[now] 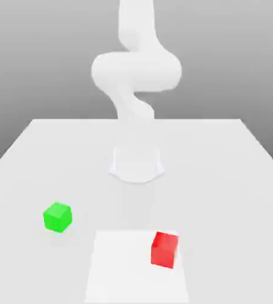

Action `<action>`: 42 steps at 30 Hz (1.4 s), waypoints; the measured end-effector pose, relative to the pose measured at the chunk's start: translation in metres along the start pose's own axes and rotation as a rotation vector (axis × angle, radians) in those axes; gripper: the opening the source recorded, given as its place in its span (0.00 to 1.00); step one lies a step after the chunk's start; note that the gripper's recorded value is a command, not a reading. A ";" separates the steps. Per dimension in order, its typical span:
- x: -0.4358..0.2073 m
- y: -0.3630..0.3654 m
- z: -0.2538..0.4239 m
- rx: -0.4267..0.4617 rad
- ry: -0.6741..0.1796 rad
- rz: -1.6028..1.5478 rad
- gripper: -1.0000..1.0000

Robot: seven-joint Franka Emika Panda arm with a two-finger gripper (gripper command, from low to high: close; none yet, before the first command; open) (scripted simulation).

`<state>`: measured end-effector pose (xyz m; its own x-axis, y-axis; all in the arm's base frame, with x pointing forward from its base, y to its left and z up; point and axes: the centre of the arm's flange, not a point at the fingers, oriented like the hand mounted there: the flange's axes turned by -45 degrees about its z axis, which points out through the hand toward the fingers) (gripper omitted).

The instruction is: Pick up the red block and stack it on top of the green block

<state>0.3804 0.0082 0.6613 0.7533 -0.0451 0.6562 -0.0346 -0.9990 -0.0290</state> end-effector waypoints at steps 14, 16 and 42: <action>-0.171 -0.034 0.284 -0.069 -0.495 0.178 0.50; -0.208 -0.036 0.309 -0.085 -0.563 0.202 0.50; -0.288 0.003 0.343 -0.170 -0.698 0.338 0.00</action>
<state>0.3886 0.0175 0.2130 0.9199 -0.3922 0.0065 -0.3922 -0.9198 0.0102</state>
